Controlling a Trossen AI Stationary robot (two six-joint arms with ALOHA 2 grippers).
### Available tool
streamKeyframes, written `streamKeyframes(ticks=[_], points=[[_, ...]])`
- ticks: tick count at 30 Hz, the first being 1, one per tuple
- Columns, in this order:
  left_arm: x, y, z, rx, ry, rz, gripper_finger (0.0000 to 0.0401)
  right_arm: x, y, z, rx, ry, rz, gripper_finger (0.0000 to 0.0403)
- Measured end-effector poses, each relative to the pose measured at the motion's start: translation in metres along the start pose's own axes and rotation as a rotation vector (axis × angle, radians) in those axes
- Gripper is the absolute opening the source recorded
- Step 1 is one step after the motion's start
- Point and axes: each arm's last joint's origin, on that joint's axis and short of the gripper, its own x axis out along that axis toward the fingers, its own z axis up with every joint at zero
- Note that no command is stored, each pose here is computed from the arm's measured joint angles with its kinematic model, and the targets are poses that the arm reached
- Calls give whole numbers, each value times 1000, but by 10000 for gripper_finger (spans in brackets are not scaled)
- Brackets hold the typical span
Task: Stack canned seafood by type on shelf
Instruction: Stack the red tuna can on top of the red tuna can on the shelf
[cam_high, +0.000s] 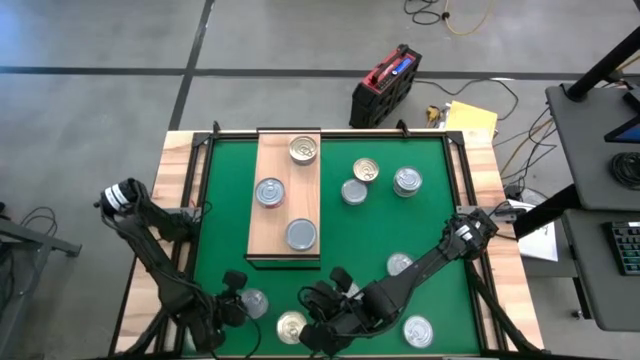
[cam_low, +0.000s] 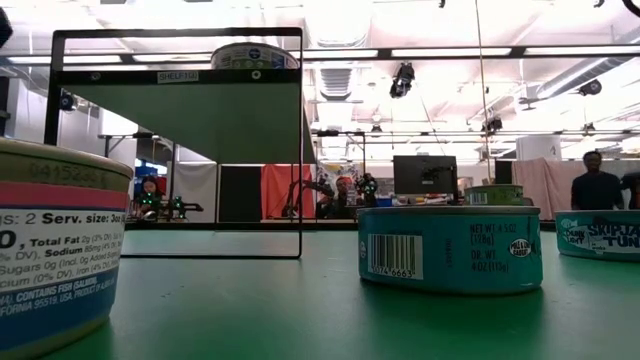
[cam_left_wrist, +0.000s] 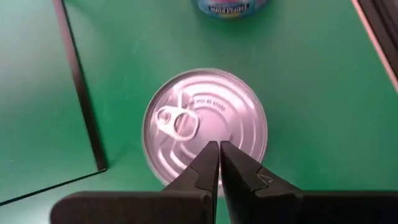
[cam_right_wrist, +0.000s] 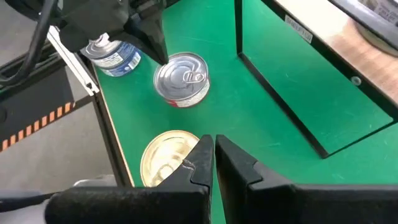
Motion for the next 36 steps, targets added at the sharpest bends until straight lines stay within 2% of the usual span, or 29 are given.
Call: streamKeyframes(ticks=[21,36], points=[[13,1,-7,-100,90,-15,0,-1,-5,-3,-39,28,-47,9],[17,3,-14,-106,113,-11,0,0,-5,-3,-36,28,-47,9]])
